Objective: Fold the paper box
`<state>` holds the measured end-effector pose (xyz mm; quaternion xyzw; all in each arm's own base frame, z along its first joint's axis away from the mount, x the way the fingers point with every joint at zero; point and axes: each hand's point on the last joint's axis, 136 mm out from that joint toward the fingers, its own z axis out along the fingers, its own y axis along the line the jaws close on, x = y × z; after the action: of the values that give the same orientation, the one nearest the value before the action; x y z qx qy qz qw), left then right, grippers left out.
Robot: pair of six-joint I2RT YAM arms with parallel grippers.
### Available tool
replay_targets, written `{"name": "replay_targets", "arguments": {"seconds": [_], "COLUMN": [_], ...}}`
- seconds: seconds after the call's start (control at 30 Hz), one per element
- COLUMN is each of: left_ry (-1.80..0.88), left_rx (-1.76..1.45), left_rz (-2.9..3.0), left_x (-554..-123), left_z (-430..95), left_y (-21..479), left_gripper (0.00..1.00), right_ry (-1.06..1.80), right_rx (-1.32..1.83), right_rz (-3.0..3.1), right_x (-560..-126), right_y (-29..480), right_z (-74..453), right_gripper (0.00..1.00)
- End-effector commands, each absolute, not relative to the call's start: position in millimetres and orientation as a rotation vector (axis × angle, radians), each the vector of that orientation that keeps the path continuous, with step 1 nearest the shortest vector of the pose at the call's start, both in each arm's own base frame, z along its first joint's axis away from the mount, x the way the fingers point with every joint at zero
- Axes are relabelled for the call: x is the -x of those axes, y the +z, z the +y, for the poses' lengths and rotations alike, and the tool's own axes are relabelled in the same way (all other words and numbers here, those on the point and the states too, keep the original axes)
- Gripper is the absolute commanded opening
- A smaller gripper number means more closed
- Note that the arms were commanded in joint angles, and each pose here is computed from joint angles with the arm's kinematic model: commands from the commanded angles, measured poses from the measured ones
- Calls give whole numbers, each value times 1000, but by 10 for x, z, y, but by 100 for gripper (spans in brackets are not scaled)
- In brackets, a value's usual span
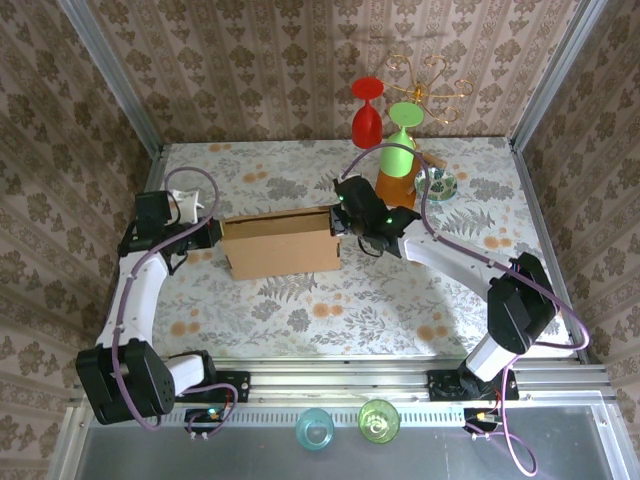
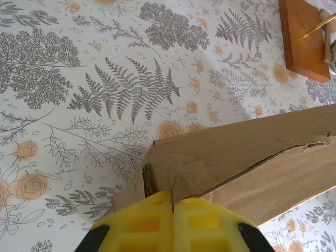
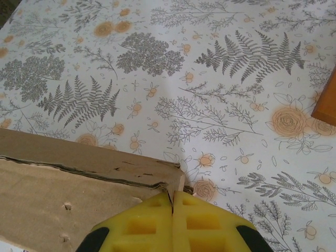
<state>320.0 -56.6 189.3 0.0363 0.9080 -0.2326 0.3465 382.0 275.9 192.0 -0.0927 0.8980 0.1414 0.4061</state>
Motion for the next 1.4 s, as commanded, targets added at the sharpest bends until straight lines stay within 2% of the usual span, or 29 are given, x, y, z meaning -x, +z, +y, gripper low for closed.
{"name": "replay_targets", "arguments": {"seconds": [0.0, 0.53, 0.8, 0.83, 0.93, 1.13, 1.27, 1.37], "left_ry": [-591, -557, -519, -514, -491, -422, -404, -412], "left_rx": [10, 59, 91, 86, 56, 29, 27, 27], "left_rz": [2464, 2413, 2396, 2393, 2379, 2352, 2349, 2354], "left_x": [-3004, -2881, -2866, -2860, -2850, -2841, -2819, -2806], "left_z": [-489, -484, -485, -494, -532, -554, -566, -594], "left_y": [1598, 1410, 1394, 1390, 1405, 1414, 1410, 1385], "left_gripper": [2, 2, 2, 2, 2, 2, 2, 2], "right_ry": [312, 296, 321, 328, 366, 529, 641, 737], "right_rx": [314, 423, 381, 355, 266, -3, -224, -466], "right_rz": [2346, 2309, 2310, 2321, 2360, 2404, 2414, 2378], "right_x": [-3625, -3457, -3434, -3431, -3417, -3320, -3265, -3260], "right_y": [1616, 1362, 1533, 1577, 1742, 2098, 2240, 2346], "right_z": [2697, 2645, 2635, 2627, 2631, 2630, 2545, 2456], "right_gripper": [0, 0, 0, 4, 25, 52, 55, 63]}}
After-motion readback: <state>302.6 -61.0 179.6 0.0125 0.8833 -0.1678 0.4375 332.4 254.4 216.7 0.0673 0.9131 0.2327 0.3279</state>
